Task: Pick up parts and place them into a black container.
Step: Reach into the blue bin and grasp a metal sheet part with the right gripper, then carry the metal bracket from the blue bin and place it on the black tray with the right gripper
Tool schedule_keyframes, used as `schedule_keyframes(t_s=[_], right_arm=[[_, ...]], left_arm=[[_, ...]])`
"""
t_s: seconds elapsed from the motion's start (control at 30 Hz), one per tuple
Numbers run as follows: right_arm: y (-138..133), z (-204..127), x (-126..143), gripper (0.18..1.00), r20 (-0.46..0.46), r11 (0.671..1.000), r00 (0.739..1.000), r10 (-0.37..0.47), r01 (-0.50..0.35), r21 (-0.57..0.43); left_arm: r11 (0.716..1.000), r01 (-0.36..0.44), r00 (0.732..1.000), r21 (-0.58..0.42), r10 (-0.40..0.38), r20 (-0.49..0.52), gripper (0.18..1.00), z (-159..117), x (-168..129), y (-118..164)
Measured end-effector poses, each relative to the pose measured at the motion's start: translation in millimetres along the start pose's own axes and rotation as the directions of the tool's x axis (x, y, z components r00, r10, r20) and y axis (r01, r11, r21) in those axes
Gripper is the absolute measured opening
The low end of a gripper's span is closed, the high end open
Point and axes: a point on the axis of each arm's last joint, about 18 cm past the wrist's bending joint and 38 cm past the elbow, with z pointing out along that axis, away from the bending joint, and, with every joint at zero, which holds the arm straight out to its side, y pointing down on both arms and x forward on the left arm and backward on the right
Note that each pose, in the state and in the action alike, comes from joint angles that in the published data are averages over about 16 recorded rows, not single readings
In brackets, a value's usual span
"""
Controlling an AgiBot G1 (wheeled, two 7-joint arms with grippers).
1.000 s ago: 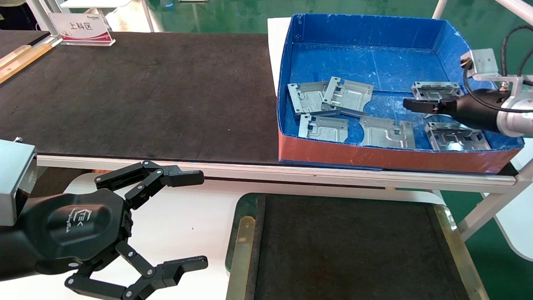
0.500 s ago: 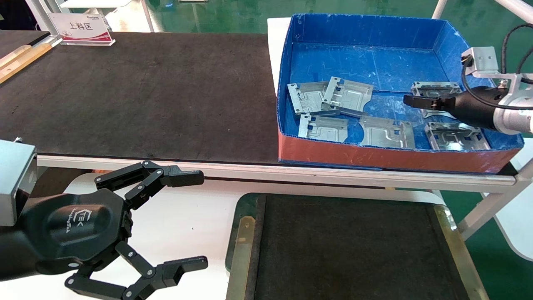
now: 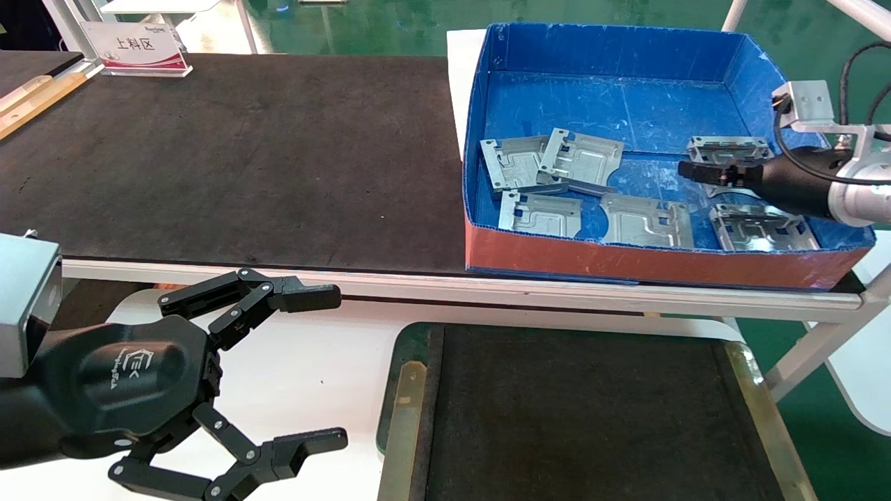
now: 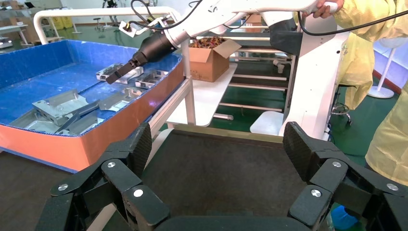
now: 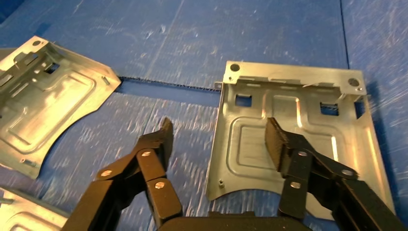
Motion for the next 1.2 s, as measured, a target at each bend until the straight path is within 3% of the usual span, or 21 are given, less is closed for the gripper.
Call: schedule_keyframes(t_s=[0.67, 0.87, 1.2], right_arm=[[1.9, -2.1, 1.3, 0.349, 0.01, 1.0, 1.0, -0.008, 0.008, -0.004], [0.7, -3.2, 2.3, 0.267, 0.01, 1.0, 1.0, -0.012, 0.012, -0.001], [-10.3, -6.2, 1.1, 0.205, 0.018, 0.999, 0.999, -0.032, 0.032, 0.021]], left_arm=[[1.0, 0.0, 1.0, 0.0, 0.0, 0.0, 1.001, 0.0, 0.0, 0.0], [1.0, 0.0, 1.0, 0.0, 0.0, 0.0, 1.001, 0.0, 0.0, 0.0], [1.0, 0.0, 1.0, 0.0, 0.0, 0.0, 1.001, 0.0, 0.0, 0.0]])
